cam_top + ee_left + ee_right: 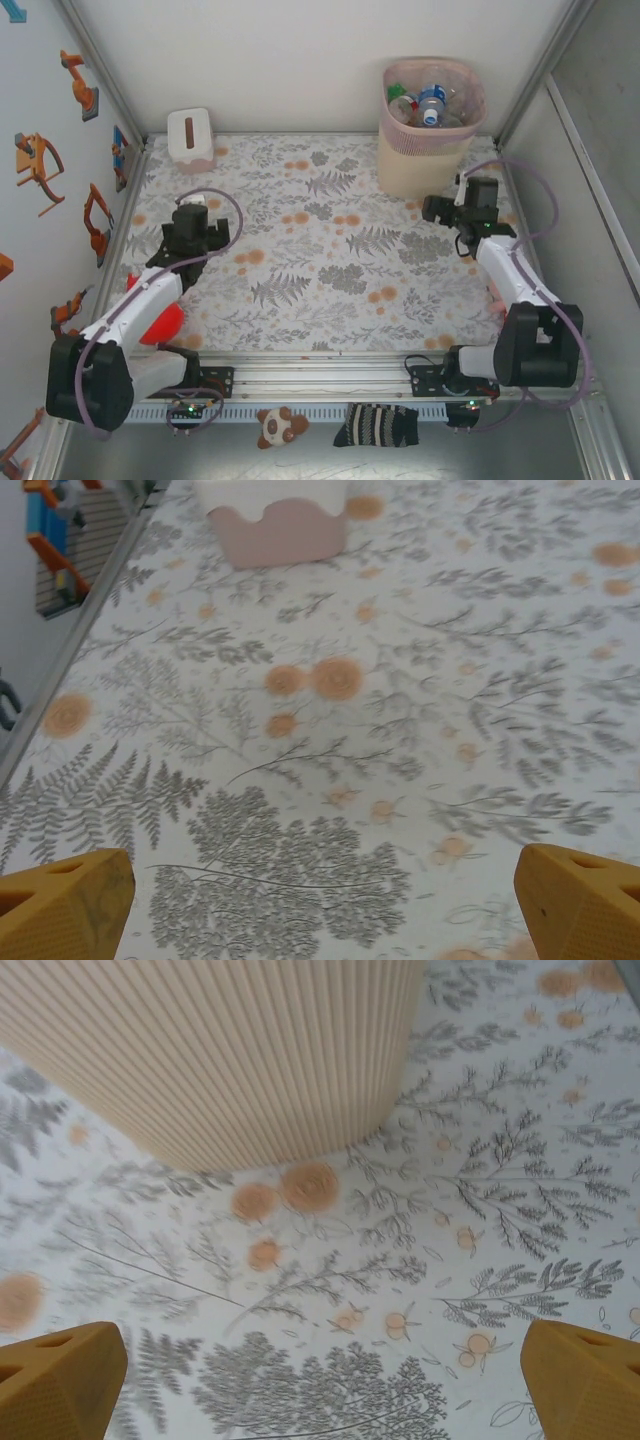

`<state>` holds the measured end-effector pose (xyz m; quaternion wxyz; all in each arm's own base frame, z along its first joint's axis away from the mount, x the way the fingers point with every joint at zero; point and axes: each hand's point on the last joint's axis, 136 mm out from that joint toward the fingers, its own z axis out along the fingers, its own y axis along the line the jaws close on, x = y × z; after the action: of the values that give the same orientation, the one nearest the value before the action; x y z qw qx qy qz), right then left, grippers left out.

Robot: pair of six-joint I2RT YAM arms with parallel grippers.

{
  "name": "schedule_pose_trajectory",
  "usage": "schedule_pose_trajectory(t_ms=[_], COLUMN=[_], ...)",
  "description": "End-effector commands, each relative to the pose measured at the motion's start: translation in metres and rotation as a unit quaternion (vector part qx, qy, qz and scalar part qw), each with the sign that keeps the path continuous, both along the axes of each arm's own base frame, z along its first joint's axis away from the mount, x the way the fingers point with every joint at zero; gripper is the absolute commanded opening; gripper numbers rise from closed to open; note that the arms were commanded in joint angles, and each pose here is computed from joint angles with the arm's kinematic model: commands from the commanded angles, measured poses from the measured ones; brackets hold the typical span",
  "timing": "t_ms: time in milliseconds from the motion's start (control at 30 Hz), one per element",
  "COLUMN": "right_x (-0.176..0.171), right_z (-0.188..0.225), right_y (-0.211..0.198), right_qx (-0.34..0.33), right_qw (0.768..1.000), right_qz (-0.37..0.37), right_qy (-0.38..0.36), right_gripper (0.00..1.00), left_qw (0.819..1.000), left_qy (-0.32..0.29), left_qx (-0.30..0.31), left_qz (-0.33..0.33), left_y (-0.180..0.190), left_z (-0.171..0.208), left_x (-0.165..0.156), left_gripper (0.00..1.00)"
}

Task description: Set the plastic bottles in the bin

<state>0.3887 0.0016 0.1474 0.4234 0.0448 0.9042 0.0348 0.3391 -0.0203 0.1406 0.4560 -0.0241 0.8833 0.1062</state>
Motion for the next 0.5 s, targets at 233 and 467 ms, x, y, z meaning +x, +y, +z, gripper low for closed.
schedule_pose_trajectory(t_ms=[233,467], right_x=[0.025,0.007], right_z=[-0.018,-0.03], right_y=[-0.023,-0.011], right_qx=[-0.081,-0.064], right_qw=[0.992,0.988], right_qz=[-0.026,0.007], right_qy=[-0.096,-0.141], right_gripper=[1.0,1.0], left_qw=[0.997,0.987], left_qy=[-0.067,-0.156], left_qx=[0.019,-0.023], left_qz=[0.03,-0.022], left_y=[0.036,0.022], left_z=[-0.025,-0.027], left_x=[0.023,0.039], left_gripper=[0.97,0.97])
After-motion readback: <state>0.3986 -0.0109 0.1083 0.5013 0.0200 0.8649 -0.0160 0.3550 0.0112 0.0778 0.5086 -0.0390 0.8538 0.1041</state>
